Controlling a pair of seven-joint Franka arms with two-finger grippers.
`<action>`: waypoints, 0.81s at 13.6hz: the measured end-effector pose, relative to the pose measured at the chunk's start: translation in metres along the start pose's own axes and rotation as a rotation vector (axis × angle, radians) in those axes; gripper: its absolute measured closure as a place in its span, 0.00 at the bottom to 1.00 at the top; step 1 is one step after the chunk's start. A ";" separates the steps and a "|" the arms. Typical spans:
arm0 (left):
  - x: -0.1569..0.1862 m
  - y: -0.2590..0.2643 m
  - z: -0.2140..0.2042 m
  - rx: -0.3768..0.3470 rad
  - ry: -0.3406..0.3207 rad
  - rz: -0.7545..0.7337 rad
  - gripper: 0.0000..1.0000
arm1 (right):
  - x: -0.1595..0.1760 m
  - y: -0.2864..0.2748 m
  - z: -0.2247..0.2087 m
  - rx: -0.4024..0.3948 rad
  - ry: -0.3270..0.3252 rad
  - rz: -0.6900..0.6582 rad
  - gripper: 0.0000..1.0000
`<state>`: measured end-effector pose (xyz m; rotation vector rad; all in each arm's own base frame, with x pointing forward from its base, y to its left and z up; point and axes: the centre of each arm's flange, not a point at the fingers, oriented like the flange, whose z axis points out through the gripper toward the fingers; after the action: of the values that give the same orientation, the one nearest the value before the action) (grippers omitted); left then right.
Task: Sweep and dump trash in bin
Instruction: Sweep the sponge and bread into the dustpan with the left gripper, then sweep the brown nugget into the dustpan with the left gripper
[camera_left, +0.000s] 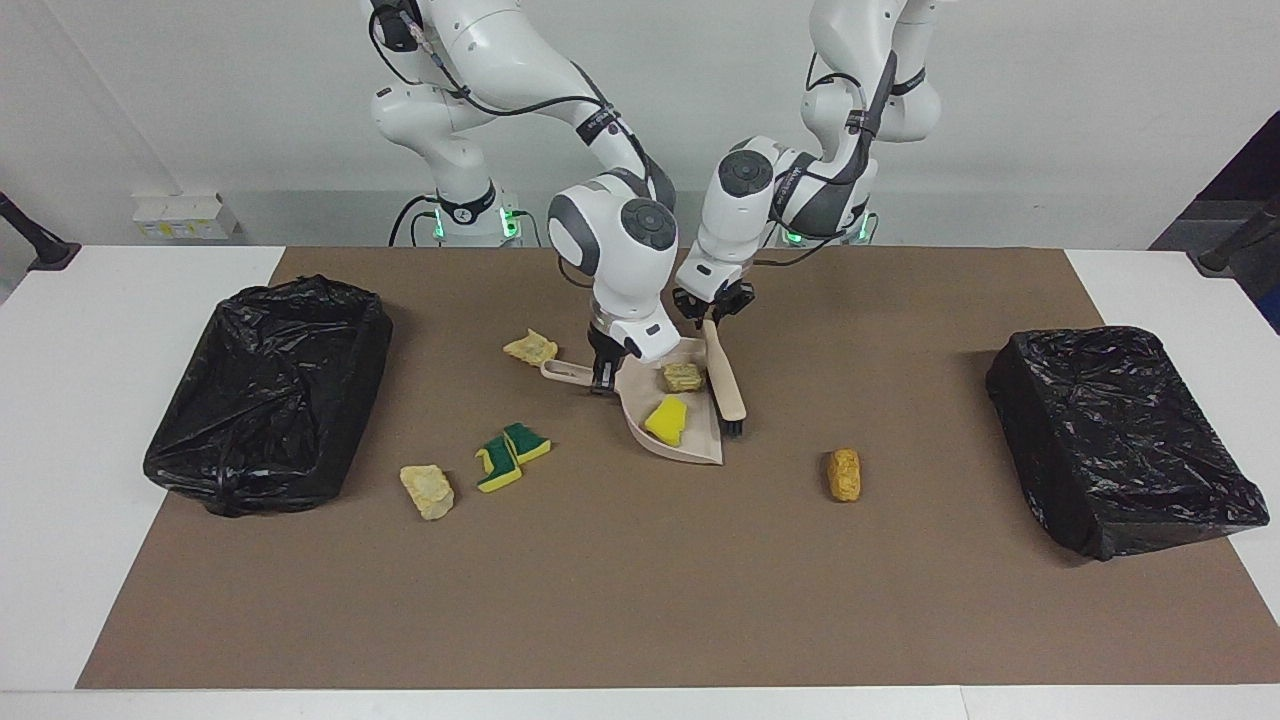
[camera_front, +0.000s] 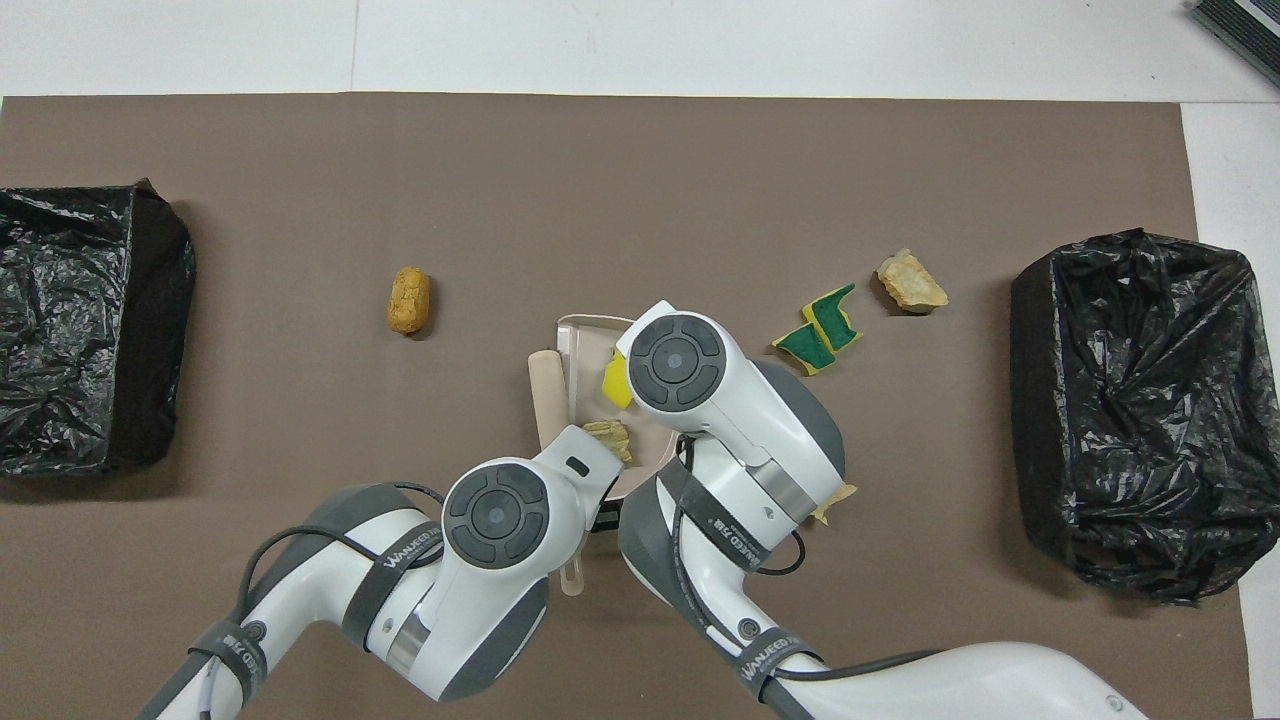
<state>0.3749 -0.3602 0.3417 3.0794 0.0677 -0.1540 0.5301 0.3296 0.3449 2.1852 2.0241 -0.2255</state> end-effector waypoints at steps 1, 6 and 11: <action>-0.002 0.006 -0.003 -0.003 -0.004 0.009 0.74 | 0.000 0.000 0.000 0.000 0.000 0.000 0.68; 0.044 -0.022 -0.062 0.033 -0.063 0.038 0.74 | 0.000 0.000 0.000 0.000 0.000 0.001 0.68; 0.124 -0.128 -0.088 0.059 -0.006 0.141 0.74 | 0.000 0.000 0.000 0.000 0.000 0.001 0.68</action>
<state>0.5007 -0.2225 0.4096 3.1274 -0.1560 -0.1610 0.5303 0.3293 0.3449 2.1864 2.0228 -0.2255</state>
